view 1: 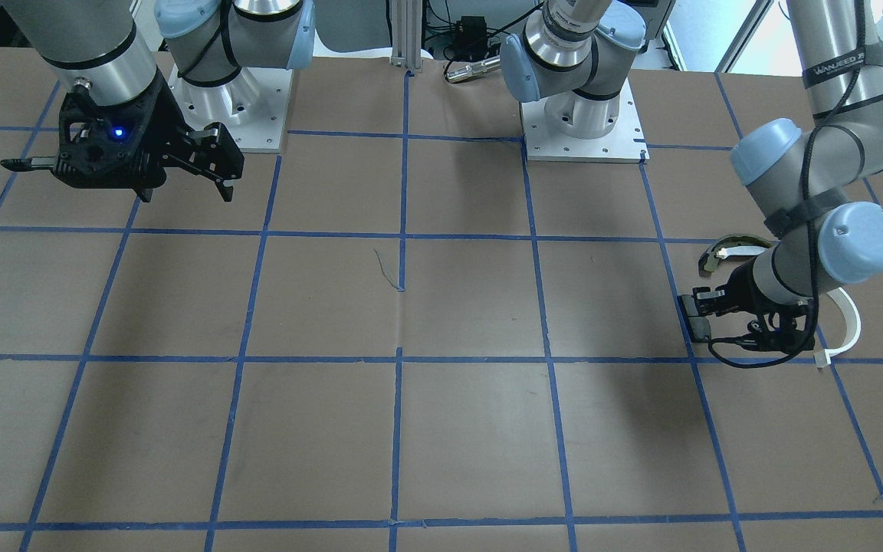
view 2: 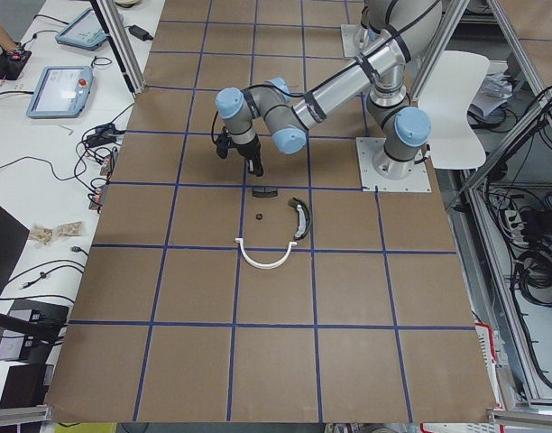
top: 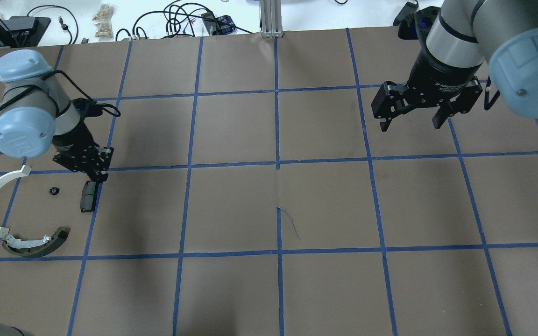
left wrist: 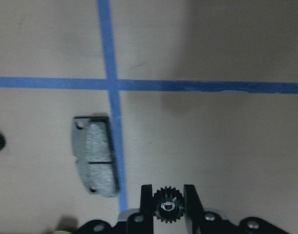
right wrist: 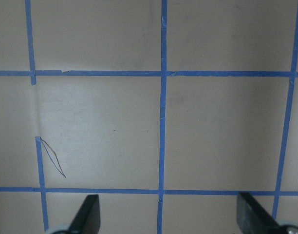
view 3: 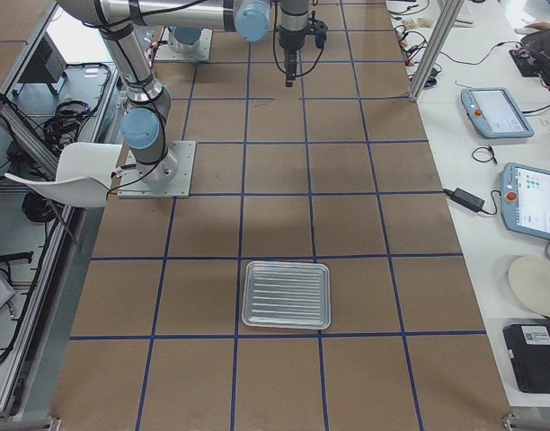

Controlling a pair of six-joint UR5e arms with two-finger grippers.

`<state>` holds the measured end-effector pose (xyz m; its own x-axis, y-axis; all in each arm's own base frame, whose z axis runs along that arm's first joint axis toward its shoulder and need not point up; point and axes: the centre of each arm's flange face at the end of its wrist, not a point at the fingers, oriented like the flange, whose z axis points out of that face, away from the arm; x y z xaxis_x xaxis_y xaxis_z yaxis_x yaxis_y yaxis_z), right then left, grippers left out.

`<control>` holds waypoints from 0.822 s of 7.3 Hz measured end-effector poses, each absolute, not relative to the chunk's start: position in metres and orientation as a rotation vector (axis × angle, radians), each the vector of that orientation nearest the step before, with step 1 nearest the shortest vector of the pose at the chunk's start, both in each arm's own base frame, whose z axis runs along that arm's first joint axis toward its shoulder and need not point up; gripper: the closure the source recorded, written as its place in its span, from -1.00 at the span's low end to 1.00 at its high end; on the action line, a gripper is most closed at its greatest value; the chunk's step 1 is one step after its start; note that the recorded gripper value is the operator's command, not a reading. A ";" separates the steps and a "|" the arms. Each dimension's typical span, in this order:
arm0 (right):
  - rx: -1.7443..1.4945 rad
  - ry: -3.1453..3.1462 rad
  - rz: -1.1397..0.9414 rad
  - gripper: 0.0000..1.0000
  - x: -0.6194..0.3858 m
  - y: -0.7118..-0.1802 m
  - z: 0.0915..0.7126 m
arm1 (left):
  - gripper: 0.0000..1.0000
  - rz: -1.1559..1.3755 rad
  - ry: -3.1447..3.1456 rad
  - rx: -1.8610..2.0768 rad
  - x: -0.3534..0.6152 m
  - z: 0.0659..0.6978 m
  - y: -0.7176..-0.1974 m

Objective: Place bearing gear from tray to pile

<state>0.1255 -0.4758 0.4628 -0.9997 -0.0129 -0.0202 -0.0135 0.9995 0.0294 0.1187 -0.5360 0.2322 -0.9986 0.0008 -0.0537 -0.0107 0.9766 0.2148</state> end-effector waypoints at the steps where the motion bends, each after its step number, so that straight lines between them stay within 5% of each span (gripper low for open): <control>1: -0.015 3.121 0.043 -1.00 0.124 -0.475 0.464 | 1.00 0.320 3.060 0.023 0.136 0.228 -0.535; 3: -0.007 3.123 0.044 -1.00 0.125 -0.473 0.464 | 1.00 0.287 3.052 0.018 0.163 0.216 -0.536; 4: -0.006 3.122 0.048 -1.00 0.126 -0.472 0.463 | 0.83 0.279 3.053 0.008 0.173 0.210 -0.536; 5: -0.004 3.122 0.051 -1.00 0.126 -0.472 0.462 | -0.83 0.280 3.055 0.000 0.178 0.203 -0.534; 6: -0.003 3.122 0.051 -1.00 0.126 -0.471 0.462 | -0.97 0.283 3.058 0.001 0.179 0.197 -0.531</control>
<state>0.1263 -0.4713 0.4624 -0.9998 -0.0019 -0.0197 -0.0026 0.9995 0.0327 0.1788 -0.5308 0.1966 -0.9975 0.0071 -0.0698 -0.0058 0.9830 0.1835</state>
